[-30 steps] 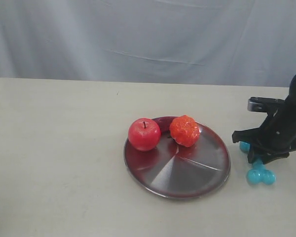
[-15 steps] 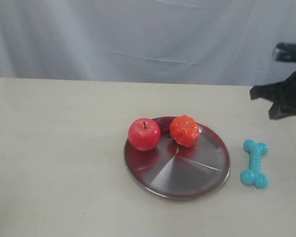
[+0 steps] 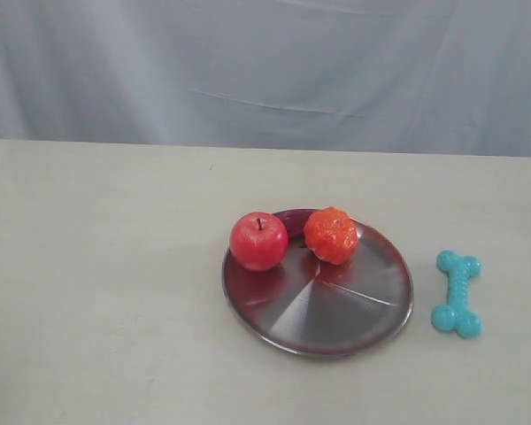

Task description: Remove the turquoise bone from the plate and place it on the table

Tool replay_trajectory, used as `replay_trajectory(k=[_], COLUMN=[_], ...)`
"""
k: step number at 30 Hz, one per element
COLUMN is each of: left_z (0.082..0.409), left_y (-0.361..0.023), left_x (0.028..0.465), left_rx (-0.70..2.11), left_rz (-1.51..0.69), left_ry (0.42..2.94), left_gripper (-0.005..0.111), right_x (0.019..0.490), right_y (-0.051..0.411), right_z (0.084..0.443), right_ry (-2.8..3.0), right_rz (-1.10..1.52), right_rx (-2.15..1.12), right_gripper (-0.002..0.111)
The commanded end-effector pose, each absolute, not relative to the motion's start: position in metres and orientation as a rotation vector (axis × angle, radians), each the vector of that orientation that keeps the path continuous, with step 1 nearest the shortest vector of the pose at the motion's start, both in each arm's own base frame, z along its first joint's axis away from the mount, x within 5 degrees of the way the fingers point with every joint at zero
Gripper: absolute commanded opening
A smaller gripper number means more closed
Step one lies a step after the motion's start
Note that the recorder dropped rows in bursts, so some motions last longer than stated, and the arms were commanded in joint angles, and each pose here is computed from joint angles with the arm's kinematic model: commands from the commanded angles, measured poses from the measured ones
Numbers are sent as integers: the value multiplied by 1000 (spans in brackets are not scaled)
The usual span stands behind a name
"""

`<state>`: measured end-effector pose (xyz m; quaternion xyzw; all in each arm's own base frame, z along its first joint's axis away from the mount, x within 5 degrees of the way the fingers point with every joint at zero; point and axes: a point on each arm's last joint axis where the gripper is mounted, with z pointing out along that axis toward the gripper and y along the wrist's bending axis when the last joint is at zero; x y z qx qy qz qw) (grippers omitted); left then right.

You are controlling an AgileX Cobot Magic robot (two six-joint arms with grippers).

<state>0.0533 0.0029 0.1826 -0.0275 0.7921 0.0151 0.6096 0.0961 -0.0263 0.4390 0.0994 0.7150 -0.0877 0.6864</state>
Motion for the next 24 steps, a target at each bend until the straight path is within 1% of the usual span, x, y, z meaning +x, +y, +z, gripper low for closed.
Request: replay_trajectory(k=[1,7,10,12,24], left_z=[182,182,182,182,182], left_y=[2,2,2,2,2], left_x=[53,53,53,53,53], left_rx=[-61,-61,-61,-61,-61], left_rz=[25,25,25,25,25], left_ry=[1825,1825,1825,1825,1825], left_gripper=[0,0,0,0,0], right_x=[52,1,-12,-11,-10], right_y=[-14,1,5,5,5], right_z=[421,387,369,360,359], right_ry=[1446,1301,1262,1271,1270], right_rz=[-225,-243,-246,-232,-219], right_rx=[192,168,162,171,178], right_gripper=[0,0,0,0,0])
